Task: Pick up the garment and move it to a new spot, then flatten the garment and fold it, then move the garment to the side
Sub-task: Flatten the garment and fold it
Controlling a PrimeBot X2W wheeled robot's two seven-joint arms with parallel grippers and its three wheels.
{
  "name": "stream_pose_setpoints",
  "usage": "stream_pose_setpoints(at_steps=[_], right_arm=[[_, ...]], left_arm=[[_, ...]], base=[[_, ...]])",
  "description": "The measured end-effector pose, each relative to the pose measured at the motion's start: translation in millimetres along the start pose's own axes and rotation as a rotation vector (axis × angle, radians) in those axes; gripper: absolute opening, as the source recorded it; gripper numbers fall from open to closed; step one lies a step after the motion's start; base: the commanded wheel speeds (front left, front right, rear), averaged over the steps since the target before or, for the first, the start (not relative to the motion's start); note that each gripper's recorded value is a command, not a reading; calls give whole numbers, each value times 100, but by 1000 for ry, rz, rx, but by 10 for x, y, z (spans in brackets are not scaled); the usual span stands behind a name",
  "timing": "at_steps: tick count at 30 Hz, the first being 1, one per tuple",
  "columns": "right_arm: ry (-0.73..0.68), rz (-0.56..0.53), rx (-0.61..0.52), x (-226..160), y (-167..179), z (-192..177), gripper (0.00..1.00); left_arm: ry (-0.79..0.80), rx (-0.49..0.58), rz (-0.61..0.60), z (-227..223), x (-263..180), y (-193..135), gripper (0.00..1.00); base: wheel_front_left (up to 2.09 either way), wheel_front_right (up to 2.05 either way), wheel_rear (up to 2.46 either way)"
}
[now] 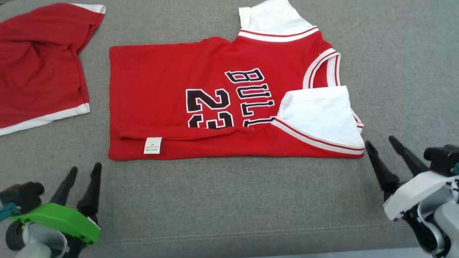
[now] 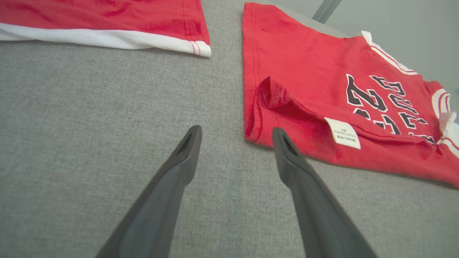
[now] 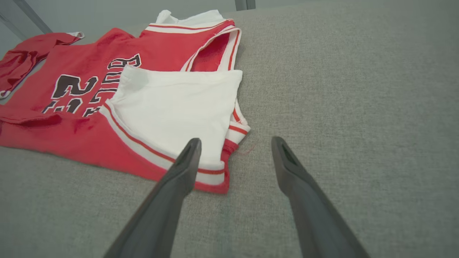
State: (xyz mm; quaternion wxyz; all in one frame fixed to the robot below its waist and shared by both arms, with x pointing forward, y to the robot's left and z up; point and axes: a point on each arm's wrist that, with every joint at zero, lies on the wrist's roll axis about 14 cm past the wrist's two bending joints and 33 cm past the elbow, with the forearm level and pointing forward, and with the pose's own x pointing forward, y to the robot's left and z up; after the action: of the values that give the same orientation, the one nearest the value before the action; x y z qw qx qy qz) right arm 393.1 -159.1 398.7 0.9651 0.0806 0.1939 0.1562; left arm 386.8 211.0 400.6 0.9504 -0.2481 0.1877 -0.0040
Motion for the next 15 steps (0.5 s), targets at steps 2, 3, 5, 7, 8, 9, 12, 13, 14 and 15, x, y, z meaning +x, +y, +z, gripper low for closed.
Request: stream_pose_setpoints(at_steps=[2, 3, 5, 7, 8, 9, 12, 13, 14, 15], right_arm=[[25, -1, 17, -95, 75, -121, 100], [33, -1, 23, -136, 108, -163, 100], [41, 8, 27, -199, 183, -207, 100], [33, 24, 26, -240, 260, -190, 100], [24, 30, 22, -250, 286, -163, 100], [15, 35, 20, -257, 305, -135, 100], [-1, 46, 3, -274, 345, -88, 100], [-2, 46, 2, -273, 345, -83, 100], [0, 47, 0, -266, 344, -88, 100], [5, 50, -6, -259, 346, -101, 100]], left_arm=[[22, 27, -12, -130, -103, -52, 100], [25, 25, -16, -166, -145, -74, 100], [26, 21, -26, -206, -211, -127, 100], [21, 31, -40, -204, -277, -169, 100], [16, 43, -45, -191, -305, -178, 100], [10, 50, -46, -170, -327, -177, 100], [-9, 83, -47, -106, -362, -174, 100], [-9, 92, -49, -103, -364, -173, 100], [-5, 104, -52, -116, -363, -178, 100], [3, 115, -57, -141, -360, -187, 100]], base=[[0, 0, 0], [0, 0, 0], [0, 0, 0], [0, 0, 0], [0, 0, 0], [0, 0, 0], [0, 0, 0], [0, 0, 0], [0, 0, 0], [0, 0, 0]])
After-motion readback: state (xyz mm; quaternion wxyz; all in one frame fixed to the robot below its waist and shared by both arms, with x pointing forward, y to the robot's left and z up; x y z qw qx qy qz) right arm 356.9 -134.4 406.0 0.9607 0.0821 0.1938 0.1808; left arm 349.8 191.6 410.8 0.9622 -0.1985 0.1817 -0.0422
